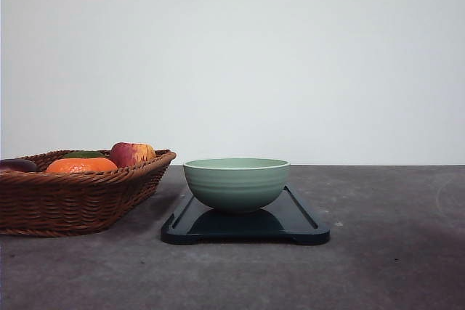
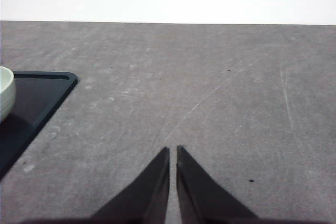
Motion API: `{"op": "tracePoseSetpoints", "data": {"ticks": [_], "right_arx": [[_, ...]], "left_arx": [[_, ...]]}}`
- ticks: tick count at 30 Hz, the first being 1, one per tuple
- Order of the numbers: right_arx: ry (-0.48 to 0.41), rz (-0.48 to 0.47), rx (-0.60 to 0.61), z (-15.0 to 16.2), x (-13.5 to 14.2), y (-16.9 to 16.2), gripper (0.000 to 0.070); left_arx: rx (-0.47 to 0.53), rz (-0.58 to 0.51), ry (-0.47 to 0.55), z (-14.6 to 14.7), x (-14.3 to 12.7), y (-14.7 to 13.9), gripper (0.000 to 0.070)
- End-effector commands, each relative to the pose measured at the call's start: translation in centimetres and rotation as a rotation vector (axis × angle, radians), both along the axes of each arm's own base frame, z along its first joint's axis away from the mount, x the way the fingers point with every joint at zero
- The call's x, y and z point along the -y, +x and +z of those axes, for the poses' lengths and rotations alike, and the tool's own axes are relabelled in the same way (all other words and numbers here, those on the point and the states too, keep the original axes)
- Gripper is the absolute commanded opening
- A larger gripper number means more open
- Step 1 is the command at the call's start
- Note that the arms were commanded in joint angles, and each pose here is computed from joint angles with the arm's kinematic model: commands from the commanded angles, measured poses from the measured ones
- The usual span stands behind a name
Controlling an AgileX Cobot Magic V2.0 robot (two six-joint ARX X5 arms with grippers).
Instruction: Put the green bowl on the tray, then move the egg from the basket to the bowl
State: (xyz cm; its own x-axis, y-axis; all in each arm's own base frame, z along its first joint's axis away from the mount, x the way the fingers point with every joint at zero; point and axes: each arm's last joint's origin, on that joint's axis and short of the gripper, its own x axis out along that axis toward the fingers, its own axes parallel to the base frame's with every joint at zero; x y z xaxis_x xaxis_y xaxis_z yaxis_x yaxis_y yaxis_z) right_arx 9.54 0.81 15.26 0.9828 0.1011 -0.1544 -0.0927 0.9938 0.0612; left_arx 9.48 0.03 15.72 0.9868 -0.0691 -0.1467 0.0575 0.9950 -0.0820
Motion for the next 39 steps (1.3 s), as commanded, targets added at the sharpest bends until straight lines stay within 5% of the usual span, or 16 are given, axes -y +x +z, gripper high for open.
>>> {"op": "tracePoseSetpoints", "data": {"ticks": [1,39], "right_arx": [[0.012,-0.003,0.005,-0.04,0.01,0.03,0.0016],[0.011,-0.003,0.005,-0.05,0.01,0.03,0.0016]], "left_arx": [[-0.022,0.000,-0.001,-0.67,0.00,0.08,0.0000],[-0.022,0.000,-0.001,-0.67,0.00,0.08,0.0000]]}}
